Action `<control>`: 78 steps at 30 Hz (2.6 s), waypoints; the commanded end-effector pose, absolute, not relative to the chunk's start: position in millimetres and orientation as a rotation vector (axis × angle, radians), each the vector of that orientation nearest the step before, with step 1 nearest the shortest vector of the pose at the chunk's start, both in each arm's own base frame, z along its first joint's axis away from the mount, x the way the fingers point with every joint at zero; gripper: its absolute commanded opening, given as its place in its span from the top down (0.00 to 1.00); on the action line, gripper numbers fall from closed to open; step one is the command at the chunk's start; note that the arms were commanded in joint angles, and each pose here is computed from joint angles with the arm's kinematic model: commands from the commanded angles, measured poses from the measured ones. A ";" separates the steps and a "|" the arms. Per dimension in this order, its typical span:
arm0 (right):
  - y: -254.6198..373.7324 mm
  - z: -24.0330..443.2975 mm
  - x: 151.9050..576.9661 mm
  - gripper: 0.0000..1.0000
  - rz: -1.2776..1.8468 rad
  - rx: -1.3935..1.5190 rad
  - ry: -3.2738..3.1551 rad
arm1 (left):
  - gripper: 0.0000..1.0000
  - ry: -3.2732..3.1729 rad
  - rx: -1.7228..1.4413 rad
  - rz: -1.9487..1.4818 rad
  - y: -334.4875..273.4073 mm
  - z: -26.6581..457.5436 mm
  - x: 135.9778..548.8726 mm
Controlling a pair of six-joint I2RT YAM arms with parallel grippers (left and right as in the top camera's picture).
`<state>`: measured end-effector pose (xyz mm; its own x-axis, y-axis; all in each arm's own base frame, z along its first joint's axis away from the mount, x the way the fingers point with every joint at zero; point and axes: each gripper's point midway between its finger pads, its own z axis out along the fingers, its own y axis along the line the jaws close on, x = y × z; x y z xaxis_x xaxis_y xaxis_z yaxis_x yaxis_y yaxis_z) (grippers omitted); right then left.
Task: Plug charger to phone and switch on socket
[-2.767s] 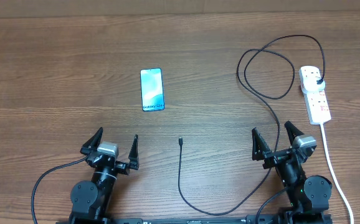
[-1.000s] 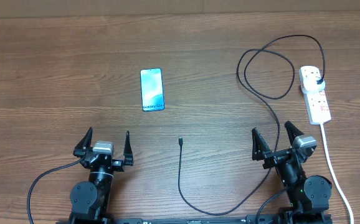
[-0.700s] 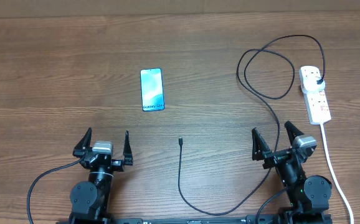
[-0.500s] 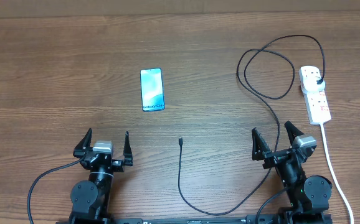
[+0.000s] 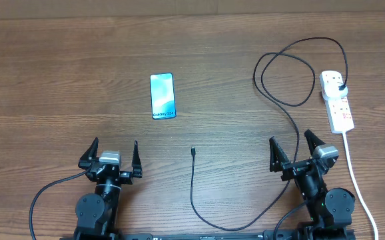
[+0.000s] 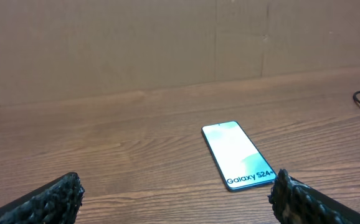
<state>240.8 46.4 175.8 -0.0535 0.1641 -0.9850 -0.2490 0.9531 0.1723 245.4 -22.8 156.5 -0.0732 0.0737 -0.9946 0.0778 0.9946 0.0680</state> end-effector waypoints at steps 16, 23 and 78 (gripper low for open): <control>47.0 174.1 240.8 0.00 0.335 -0.068 1.585 | 0.00 1.636 0.126 0.017 -22.0 157.5 245.1; 47.0 174.1 240.8 0.00 0.335 -0.068 1.585 | 0.01 1.636 0.127 0.017 -22.0 157.4 245.1; 46.9 174.0 240.9 0.00 0.335 -0.068 1.585 | 0.00 2.246 0.157 -0.586 -105.4 411.8 297.6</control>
<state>240.8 46.5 176.0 -0.0525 0.1641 -0.9850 -0.2499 0.9529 0.1721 287.2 -92.3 423.5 -0.6183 -0.0943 -0.7803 0.2674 0.9083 -0.3217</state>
